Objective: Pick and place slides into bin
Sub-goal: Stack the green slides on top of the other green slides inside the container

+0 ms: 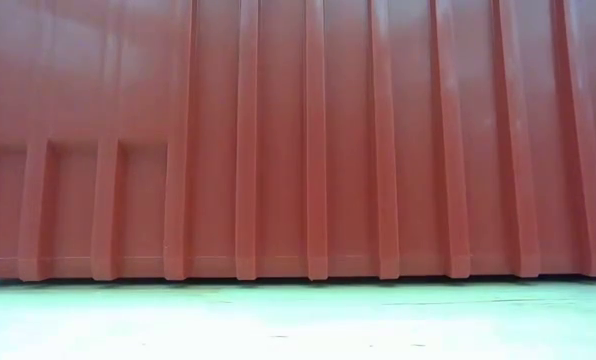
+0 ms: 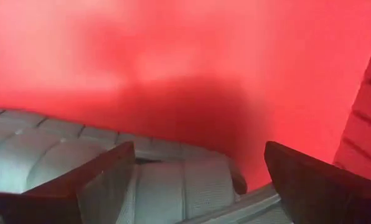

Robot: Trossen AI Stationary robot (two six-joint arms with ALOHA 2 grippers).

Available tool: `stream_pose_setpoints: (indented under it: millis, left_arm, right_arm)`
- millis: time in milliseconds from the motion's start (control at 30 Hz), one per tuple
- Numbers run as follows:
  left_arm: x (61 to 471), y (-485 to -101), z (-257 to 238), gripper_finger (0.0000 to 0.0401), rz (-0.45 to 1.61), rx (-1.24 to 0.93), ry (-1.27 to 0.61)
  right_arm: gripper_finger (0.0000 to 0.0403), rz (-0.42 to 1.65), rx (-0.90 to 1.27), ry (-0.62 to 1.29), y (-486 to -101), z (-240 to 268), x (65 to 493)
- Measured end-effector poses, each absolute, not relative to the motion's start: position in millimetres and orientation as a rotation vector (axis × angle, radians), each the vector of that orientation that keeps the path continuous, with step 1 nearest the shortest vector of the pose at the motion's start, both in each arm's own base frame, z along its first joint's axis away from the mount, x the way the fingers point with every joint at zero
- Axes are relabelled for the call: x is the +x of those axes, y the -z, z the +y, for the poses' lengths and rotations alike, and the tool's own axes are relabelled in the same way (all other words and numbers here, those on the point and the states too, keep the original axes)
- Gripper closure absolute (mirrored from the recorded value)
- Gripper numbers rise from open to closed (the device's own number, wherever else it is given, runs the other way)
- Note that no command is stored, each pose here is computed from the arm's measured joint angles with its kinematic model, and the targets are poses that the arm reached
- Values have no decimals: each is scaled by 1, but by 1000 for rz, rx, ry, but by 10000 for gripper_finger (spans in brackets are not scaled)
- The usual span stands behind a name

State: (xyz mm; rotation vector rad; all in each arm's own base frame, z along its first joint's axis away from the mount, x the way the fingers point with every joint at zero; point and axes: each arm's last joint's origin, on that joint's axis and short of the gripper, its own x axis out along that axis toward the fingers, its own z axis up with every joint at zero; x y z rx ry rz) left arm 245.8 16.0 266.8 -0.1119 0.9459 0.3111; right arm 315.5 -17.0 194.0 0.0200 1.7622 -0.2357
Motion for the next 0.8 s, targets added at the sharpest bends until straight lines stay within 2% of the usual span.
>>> stream_pose_setpoints:
  millis: [200, 367, 533, 800]
  left_arm:
    - [246, -267, 16, 378, 941, -130, -322]
    - [246, -267, 16, 387, 942, -134, -325]
    - [246, -267, 16, 395, 943, -134, -324]
    - [248, -269, 16, 376, 912, -155, -323]
  right_arm:
    - [37, 1636, 137, 171, -198, -15, 325]
    - [37, 1611, 201, 170, -192, -14, 327]
    - [37, 1688, 274, 156, -178, -9, 316]
    - [37, 1890, 264, 220, -155, -5, 284]
